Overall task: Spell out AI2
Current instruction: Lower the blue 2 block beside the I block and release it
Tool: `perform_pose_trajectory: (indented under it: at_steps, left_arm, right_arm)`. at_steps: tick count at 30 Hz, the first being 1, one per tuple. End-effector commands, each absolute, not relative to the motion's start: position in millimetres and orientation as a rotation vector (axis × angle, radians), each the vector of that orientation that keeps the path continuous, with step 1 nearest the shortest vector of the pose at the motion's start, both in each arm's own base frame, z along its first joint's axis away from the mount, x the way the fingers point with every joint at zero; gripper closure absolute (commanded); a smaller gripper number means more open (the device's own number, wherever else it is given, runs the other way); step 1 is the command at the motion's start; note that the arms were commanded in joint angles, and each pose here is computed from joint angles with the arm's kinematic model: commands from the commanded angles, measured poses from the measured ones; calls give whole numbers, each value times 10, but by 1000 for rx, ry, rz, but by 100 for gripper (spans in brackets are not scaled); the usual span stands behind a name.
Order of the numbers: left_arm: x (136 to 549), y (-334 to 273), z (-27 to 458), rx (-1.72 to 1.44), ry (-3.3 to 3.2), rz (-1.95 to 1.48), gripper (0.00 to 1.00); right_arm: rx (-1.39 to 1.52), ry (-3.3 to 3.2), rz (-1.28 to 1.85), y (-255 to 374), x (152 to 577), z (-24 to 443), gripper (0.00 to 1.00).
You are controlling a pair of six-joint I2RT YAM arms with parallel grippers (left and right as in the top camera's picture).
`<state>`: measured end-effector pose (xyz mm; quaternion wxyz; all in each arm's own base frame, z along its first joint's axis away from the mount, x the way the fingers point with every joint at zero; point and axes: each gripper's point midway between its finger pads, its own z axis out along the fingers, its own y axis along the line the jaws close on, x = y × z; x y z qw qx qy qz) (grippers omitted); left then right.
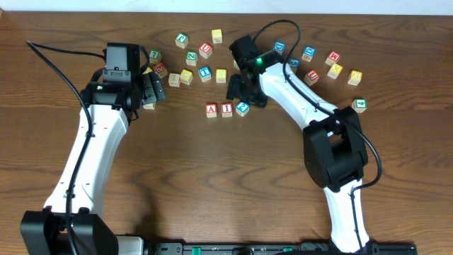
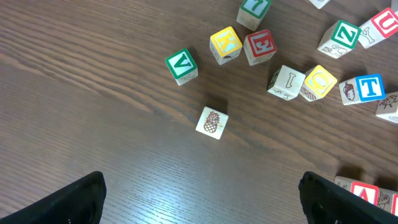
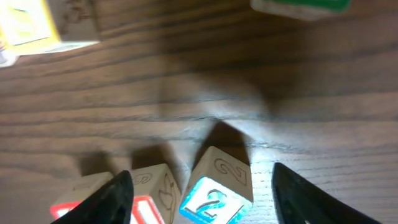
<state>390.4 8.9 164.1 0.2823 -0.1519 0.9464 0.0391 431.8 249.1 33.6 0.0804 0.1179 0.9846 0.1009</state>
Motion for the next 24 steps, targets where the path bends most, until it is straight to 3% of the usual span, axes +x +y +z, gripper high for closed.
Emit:
perform_pose_trajectory:
  at_steps: [1, 6, 14, 24]
  left_arm:
    - [3925, 117, 1672, -419, 2522, 122, 2]
    - [3925, 117, 1672, -419, 2522, 121, 2]
    - [3925, 117, 1672, -419, 2522, 122, 2]
    - [3926, 117, 1674, -419, 2522, 121, 2]
  right_arm:
    - [457, 2955, 265, 2443, 4254, 185, 39]
    - [458, 2957, 257, 2422, 4234, 112, 44]
    - [297, 2970, 218, 2389, 4223, 95, 63]
    - [-9, 2959, 203, 2401, 4256, 104, 63]
